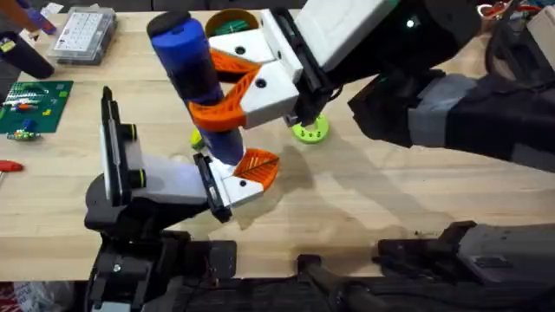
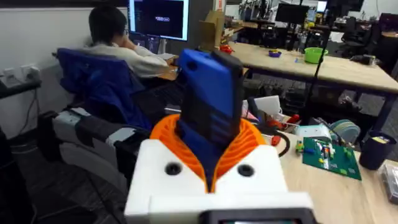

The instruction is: Pick up the gripper from the table and insert it into the empty holder that is missing its gripper. Then pick up a screw, insert it into the mounting hole, and use the screwdriver to tighten it. Finally, clean up the table by picking up the vegetable and placing it into the bucket.

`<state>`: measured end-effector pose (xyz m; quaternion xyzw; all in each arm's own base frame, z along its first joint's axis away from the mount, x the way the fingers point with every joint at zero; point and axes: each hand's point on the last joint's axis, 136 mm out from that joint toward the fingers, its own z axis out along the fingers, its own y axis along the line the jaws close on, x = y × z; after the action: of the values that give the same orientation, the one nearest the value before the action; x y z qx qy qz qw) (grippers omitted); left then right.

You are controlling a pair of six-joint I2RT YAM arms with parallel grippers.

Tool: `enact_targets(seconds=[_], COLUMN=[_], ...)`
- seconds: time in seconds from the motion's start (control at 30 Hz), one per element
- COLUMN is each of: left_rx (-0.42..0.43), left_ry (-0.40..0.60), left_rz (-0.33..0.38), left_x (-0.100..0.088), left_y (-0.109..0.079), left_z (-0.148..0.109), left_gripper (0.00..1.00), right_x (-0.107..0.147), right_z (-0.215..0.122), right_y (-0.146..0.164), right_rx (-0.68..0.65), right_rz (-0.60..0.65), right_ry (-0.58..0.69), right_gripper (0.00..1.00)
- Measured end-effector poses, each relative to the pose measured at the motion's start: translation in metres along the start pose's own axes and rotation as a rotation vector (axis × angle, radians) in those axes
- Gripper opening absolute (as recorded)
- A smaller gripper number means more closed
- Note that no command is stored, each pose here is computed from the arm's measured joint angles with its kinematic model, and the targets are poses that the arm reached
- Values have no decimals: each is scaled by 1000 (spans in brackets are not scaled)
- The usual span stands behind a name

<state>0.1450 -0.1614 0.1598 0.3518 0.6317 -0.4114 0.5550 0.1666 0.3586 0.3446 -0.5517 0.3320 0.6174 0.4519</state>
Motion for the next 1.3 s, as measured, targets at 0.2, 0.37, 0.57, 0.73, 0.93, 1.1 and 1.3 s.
enact_targets(seconds=[0.2,0.37,0.57,0.73,0.93,1.1,1.3], left_rx=[0,0,0,0,0,0,0], left_ry=[0,0,0,0,0,0,0], left_rz=[0,0,0,0,0,0,0], left_x=[0,0,0,0,0,0,0], left_y=[0,0,0,0,0,0,0], left_z=[0,0,0,0,0,0,0], left_gripper=[4,4,4,4,4,4,4], right_x=[0,-1,-2,-3,-3,-10,-20], right_z=[0,0,0,0,-1,-6,-9], right_y=[0,0,2,6,7,7,1], right_rx=[0,-1,-10,-28,-33,-24,-7], right_rz=[6,5,-6,-13,-2,-7,48], right_ry=[-1,-1,-2,0,3,2,24], right_gripper=[23,23,23,23,23,23,23])
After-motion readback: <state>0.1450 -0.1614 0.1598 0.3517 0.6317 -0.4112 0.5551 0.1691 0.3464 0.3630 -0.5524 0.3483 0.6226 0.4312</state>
